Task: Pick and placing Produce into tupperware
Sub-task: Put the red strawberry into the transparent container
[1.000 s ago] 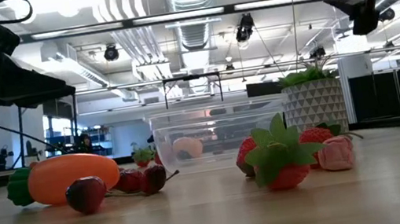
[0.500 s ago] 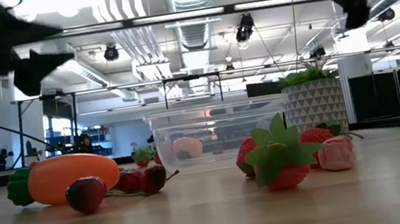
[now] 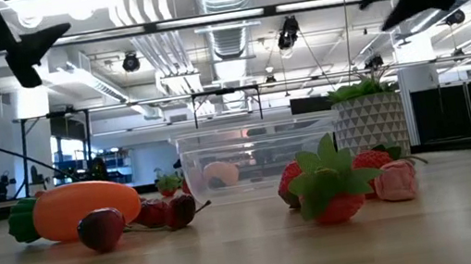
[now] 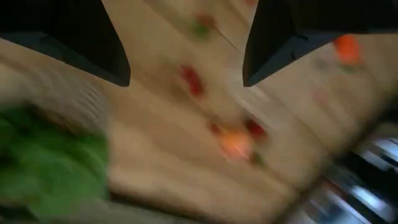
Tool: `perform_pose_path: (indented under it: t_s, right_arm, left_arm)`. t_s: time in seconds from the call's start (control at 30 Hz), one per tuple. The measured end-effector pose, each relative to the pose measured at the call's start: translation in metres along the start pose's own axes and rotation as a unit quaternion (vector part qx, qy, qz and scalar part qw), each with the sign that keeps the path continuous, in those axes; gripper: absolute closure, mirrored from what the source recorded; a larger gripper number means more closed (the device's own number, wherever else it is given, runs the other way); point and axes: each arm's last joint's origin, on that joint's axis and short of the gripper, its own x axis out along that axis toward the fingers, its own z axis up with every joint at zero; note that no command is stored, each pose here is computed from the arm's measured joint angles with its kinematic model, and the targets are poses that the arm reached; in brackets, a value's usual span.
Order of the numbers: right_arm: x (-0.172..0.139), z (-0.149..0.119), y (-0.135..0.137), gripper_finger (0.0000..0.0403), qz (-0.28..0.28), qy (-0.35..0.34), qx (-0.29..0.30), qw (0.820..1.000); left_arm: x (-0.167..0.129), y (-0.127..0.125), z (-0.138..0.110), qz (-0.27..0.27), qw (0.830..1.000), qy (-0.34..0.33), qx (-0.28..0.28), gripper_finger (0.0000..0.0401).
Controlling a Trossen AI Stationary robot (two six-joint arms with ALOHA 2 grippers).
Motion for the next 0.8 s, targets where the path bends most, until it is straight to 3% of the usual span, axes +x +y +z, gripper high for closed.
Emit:
perform_pose_path:
  t_s: [0.1,0.23,0.4,0.5,0.8]
  right_arm:
    - [0.007,-0.001,0.006,0.0101,-0.058,0.102,-0.031,0.993]
    - [0.031,-0.005,0.022,0.0101,-0.076,0.174,-0.064,0.980]
    - [0.075,-0.028,0.028,0.0101,-0.111,0.277,-0.087,0.950]
    - [0.096,-0.040,0.030,0.0101,-0.114,0.306,-0.087,0.941]
    - [0.137,-0.050,0.044,0.0101,-0.095,0.323,-0.048,0.940]
  left_arm:
    - [0.000,0.002,-0.008,0.009,0.999,0.031,0.018,0.0139]
    - [0.000,0.005,-0.021,0.025,0.996,0.077,0.019,0.0139]
    - [0.001,0.008,-0.030,0.038,0.994,0.107,0.012,0.0139]
    - [0.001,0.008,-0.031,0.039,0.993,0.111,0.015,0.0139]
    - [0.001,0.008,-0.031,0.039,0.993,0.109,0.013,0.0139]
